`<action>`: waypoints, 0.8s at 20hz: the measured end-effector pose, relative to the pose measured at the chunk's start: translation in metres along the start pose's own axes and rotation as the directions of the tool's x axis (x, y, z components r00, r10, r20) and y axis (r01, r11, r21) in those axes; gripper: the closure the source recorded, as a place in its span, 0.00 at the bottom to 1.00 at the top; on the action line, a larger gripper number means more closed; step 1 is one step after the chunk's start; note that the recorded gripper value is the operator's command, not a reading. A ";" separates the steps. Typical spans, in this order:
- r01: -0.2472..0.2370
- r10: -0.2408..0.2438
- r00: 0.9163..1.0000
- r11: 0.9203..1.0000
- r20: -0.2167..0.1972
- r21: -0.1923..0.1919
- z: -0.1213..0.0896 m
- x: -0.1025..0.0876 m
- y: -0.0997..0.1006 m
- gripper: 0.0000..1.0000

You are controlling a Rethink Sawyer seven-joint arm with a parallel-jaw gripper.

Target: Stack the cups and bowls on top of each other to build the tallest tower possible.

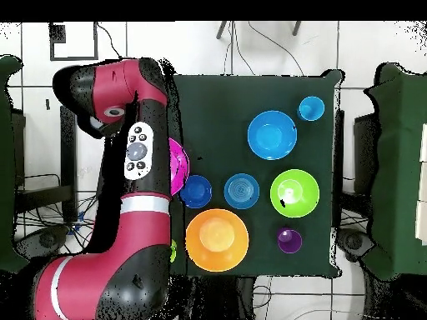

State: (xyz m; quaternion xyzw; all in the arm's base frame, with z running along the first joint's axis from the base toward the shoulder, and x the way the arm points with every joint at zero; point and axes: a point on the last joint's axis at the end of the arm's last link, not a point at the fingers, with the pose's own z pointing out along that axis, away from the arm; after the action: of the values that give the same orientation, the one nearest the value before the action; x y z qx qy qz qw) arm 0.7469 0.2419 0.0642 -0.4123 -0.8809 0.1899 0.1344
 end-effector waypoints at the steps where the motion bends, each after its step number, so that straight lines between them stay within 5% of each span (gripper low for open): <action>1: 0.000 0.000 1.000 1.000 -0.003 -0.001 0.000 0.001 0.000 0.00; 16: -0.005 0.005 0.999 1.000 -0.049 -0.004 0.004 0.008 0.001 0.00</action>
State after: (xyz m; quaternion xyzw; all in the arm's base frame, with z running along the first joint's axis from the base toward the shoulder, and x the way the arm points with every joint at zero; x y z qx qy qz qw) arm 0.7409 0.2471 0.0606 -0.4194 -0.8767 0.1780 0.1546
